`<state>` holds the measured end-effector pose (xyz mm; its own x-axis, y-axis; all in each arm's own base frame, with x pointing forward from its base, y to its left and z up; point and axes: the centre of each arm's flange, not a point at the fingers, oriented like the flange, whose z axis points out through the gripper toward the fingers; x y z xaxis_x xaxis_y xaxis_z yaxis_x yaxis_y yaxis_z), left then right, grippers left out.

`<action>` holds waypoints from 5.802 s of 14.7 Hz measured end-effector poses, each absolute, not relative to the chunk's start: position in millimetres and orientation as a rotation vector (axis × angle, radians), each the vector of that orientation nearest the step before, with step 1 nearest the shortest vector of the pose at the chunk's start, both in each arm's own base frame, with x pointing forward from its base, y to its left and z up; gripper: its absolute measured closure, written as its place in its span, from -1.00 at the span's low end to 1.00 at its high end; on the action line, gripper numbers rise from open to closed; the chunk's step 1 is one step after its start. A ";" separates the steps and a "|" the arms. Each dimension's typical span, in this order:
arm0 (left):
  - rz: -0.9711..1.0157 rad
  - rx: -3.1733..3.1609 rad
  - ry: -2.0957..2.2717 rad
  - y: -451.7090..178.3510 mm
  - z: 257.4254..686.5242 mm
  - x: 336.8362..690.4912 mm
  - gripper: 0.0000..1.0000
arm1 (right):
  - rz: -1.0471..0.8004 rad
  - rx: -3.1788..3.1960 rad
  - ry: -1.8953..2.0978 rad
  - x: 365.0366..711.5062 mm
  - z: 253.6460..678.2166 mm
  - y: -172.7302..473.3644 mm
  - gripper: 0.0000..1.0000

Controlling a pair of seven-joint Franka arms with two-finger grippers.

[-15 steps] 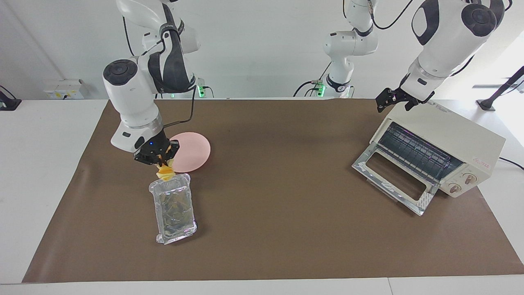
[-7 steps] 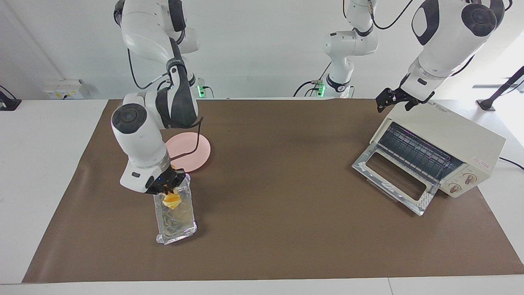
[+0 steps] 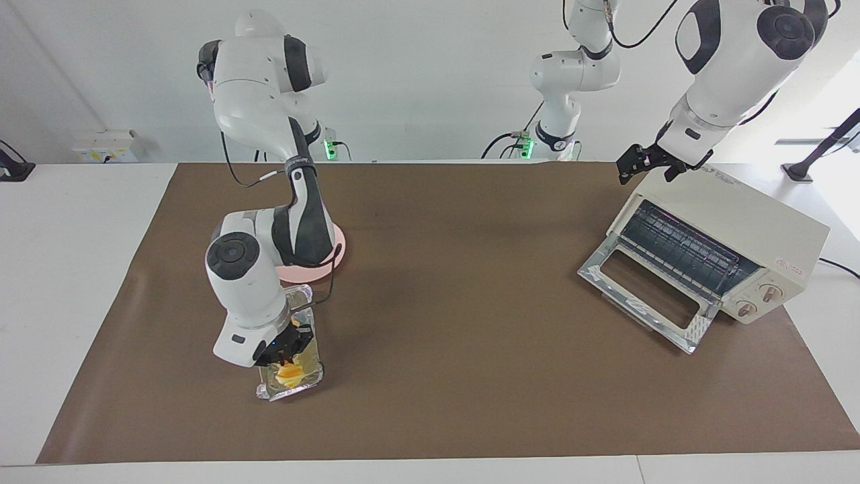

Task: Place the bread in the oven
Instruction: 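Lift the bread slices with the right gripper toward the foil tray, then lower the bread into the foil tray and open the right gripper, then grasp the foil tray with the right gripper and slide it toward the oven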

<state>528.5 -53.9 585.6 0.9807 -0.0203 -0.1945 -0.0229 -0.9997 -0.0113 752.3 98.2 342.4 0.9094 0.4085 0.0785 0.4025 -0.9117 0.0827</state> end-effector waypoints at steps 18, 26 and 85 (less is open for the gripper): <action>0.305 -3.113 0.034 -53.9 585.6 528.5 -1.00 | 0.038 3.019 0.630 740.6 374.3 62.8 -1.00; 0.305 -3.113 0.034 -53.9 585.6 528.5 -1.00 | 0.107 2.902 0.873 745.2 339.6 14.3 -0.97; 0.305 -3.113 0.043 -56.9 585.8 528.1 -1.00 | 0.000 3.213 0.046 584.3 366.7 369.0 -0.67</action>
